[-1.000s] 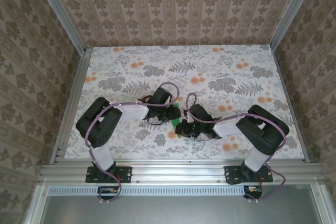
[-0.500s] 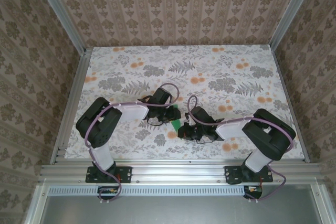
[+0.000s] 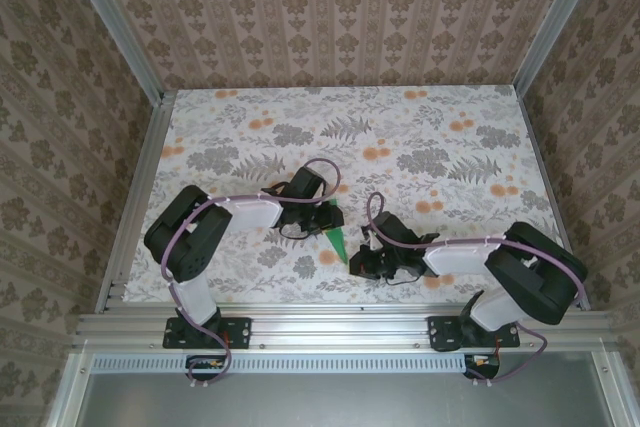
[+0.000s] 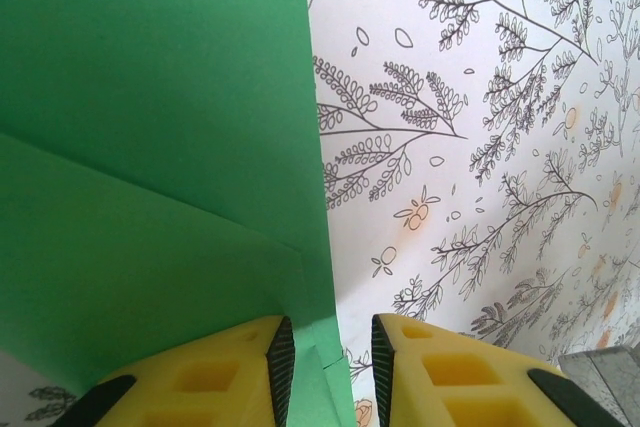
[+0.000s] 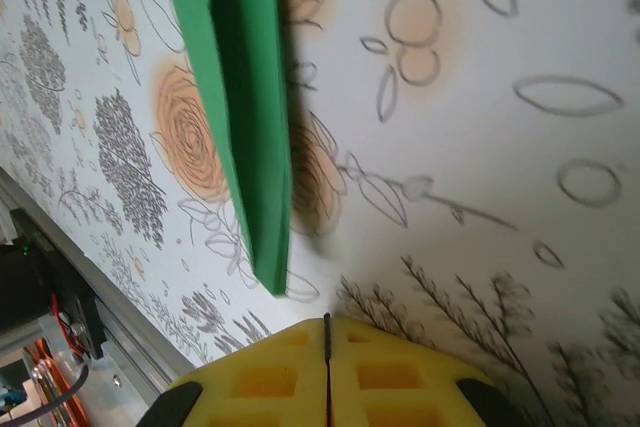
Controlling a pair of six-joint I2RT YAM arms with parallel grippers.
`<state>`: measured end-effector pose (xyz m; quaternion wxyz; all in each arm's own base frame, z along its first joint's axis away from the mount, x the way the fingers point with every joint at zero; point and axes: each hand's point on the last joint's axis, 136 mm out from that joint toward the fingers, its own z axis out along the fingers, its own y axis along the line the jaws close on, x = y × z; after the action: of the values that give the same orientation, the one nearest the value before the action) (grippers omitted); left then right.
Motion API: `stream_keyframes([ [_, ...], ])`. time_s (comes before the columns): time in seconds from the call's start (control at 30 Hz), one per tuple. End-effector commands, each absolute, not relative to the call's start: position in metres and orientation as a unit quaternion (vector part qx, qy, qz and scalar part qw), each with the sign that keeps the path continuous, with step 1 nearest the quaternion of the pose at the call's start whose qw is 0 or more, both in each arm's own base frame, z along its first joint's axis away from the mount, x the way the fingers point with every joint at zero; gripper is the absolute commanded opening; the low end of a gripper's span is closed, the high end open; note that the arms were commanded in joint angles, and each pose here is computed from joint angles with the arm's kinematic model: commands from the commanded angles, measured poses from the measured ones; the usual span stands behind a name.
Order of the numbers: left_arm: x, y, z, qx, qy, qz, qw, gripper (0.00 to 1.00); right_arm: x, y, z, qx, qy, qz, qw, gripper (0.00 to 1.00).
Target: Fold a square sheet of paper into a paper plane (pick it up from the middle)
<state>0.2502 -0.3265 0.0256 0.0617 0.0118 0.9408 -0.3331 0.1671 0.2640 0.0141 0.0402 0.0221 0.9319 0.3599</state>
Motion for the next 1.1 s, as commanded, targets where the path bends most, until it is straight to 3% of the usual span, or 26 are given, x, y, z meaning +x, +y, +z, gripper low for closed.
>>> stream_keyframes([
  [0.0,0.249,-0.313,0.016,0.004,0.949,-0.308,0.061,0.31,0.169,0.264,0.025,0.018,0.933,0.355,0.052,0.08],
  [0.2,0.252,-0.318,0.02,0.008,0.947,-0.314,0.064,0.31,0.208,0.284,0.066,0.019,0.913,0.388,0.121,0.09],
  [0.43,0.25,-0.319,0.021,0.01,0.947,-0.316,0.062,0.32,0.238,0.298,0.053,0.051,0.905,0.404,0.124,0.09],
  [0.6,0.25,-0.32,0.022,0.011,0.946,-0.317,0.061,0.32,0.236,0.3,0.031,0.06,0.911,0.396,0.101,0.09],
  [0.77,0.252,-0.322,0.032,0.016,0.942,-0.328,0.068,0.33,0.218,0.277,-0.005,0.061,0.942,0.324,0.062,0.07],
  [1.07,0.271,-0.327,0.104,0.063,0.918,-0.37,0.13,0.46,0.192,0.247,-0.036,0.065,0.963,0.26,0.022,0.05],
])
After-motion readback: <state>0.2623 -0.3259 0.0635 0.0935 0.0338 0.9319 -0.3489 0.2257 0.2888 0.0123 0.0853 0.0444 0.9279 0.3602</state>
